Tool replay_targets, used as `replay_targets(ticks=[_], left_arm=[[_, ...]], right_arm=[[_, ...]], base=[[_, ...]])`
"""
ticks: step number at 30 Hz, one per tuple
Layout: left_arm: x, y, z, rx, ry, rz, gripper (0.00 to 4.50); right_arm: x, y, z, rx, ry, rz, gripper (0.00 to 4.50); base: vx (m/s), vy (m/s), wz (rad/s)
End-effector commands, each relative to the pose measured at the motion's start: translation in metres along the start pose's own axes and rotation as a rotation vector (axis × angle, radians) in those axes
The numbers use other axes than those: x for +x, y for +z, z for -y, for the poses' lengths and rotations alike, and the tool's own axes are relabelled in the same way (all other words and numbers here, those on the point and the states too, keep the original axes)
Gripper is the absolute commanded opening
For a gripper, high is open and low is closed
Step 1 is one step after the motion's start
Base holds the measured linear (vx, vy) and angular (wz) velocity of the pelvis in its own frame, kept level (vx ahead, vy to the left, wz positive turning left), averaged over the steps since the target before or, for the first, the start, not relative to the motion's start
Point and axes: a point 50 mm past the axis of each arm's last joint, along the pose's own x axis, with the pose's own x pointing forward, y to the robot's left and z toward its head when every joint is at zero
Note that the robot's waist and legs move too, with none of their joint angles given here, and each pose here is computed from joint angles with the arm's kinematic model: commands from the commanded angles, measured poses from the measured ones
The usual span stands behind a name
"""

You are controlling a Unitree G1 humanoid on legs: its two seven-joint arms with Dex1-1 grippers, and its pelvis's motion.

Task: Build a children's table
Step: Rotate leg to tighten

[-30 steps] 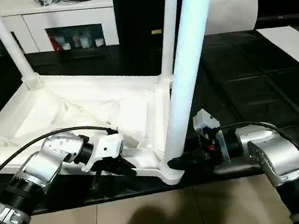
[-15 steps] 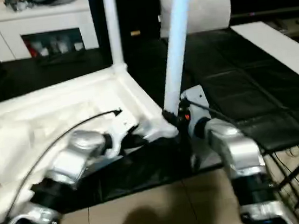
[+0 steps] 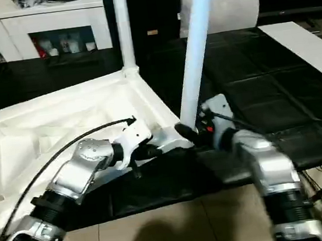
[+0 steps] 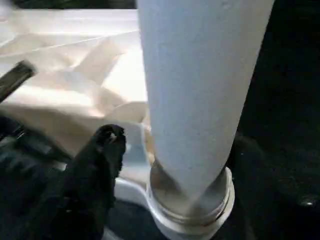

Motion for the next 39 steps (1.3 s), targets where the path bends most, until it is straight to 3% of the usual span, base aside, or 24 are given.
replay_targets(ticks=[1, 8, 17, 28, 33, 35, 37, 39], left_arm=[[0.0, 0.006, 0.005, 0.119, -0.11, 0.011, 0.0], [-0.019, -0.009, 0.007, 0.232, -0.32, -0.031, 0.0], [-0.036, -0.015, 0.011, 0.314, -0.506, -0.079, 0.0], [-0.039, -0.017, 0.012, 0.318, -0.534, -0.072, 0.0], [-0.037, -0.018, 0.011, 0.256, -0.5, -0.064, 0.0], [-0.033, -0.012, 0.009, 0.161, -0.403, -0.031, 0.0], [-0.032, -0.01, 0.008, 0.133, -0.374, -0.023, 0.0], [-0.025, -0.004, 0.008, 0.083, -0.288, 0.009, 0.0]], right_arm=[[0.001, 0.008, -0.013, -0.076, 0.154, 0.004, 3.9], [-0.023, 0.003, -0.014, -0.159, 0.425, -0.097, 3.93], [-0.03, -0.006, -0.024, -0.125, 0.64, -0.177, 3.08], [-0.03, -0.012, -0.037, -0.073, 0.753, -0.19, 2.2], [-0.03, -0.014, -0.041, -0.04, 0.749, -0.161, 2.1], [-0.015, -0.005, -0.041, 0.0, 0.585, -0.077, 2.09], [-0.01, -0.003, -0.04, 0.006, 0.527, -0.057, 2.09], [0.008, 0.003, -0.039, 0.031, 0.354, -0.024, 2.08]], base=[[0.0, 0.0, 0.0], [0.0, 0.0, 0.0], [0.0, 0.0, 0.0], [0.0, 0.0, 0.0], [0.0, 0.0, 0.0], [0.0, 0.0, 0.0], [0.0, 0.0, 0.0], [0.0, 0.0, 0.0]])
